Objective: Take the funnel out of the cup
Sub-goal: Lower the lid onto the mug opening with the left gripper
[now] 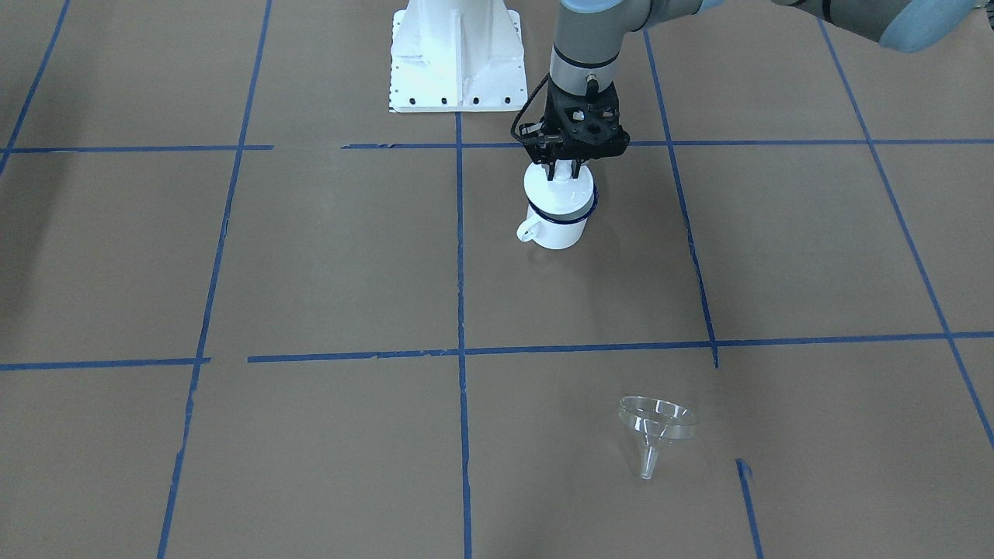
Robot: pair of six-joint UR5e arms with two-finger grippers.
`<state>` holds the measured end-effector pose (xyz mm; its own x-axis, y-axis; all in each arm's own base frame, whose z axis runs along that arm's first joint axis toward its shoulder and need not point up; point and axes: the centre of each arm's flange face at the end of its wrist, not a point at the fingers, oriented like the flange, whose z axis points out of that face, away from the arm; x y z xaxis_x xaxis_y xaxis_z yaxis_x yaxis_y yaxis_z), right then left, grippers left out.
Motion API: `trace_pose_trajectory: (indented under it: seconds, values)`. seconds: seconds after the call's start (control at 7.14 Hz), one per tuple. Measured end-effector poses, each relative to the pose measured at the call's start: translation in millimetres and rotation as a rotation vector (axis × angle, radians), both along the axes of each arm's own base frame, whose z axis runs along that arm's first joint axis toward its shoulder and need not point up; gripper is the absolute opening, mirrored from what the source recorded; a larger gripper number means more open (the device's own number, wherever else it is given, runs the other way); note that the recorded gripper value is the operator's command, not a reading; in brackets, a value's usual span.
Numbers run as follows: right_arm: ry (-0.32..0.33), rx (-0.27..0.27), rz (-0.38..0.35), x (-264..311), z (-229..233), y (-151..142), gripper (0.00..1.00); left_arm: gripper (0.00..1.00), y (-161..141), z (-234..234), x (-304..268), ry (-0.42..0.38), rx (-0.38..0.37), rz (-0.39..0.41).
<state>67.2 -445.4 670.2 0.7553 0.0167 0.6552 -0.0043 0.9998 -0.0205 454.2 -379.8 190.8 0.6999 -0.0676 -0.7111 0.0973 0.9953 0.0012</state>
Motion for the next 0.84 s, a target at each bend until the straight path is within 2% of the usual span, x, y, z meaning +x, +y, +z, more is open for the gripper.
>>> trace_pose_trajectory:
  seconds: [0.84]
  values:
    - [0.0, 0.0, 0.0, 0.0, -0.2, 0.0, 1.0, 0.0, 0.1, 13.8, -0.7, 0.011, 0.009, 0.0]
